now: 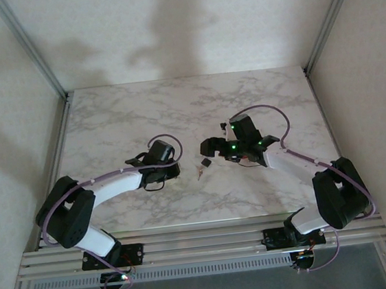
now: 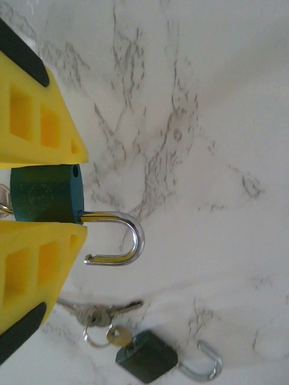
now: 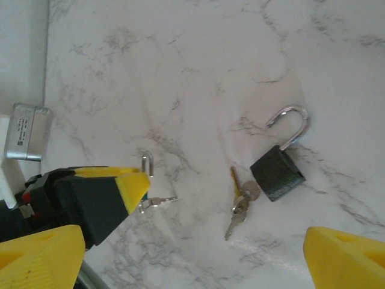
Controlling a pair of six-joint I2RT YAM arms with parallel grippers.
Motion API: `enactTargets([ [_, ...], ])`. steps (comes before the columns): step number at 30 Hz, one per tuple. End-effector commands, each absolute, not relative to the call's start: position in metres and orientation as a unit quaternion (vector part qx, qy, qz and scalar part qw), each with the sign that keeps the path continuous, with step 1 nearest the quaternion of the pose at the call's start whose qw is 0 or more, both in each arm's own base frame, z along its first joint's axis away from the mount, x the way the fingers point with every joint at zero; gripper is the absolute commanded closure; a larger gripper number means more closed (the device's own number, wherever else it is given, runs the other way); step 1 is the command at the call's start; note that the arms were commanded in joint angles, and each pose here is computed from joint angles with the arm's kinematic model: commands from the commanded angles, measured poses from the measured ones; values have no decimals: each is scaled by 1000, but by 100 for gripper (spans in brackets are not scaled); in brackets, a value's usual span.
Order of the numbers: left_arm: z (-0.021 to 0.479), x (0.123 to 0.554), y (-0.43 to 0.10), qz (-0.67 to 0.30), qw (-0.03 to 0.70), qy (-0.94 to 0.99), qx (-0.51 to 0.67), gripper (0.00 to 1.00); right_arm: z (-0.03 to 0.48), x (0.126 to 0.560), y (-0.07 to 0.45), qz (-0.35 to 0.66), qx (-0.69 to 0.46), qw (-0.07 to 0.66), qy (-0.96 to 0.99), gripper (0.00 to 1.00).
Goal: Lock with the key
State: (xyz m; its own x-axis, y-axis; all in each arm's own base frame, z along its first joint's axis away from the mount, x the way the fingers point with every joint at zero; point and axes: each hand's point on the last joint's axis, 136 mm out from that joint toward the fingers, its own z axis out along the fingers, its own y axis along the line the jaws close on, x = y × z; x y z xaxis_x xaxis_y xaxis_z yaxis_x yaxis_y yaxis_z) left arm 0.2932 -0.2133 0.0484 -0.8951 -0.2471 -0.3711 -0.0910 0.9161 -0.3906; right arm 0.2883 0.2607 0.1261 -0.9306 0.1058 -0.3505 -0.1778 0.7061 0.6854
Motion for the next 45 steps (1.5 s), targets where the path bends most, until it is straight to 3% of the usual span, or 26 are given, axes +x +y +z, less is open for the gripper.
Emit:
enactTargets([
  [1,64,291,-229,-229,223,945,-64,100,141,291,274,424,-24,176,888,7],
  [18,98,289,-270,-310,232,921,-39,100,134,286,301,495,-24,126,859,34],
  [40,121,295,-278,-338,248,907,-46,100,116,277,323,513,-31,83,854,49],
  [45,122,294,-278,-341,248,905,-47,100,114,276,325,512,-34,81,855,57],
])
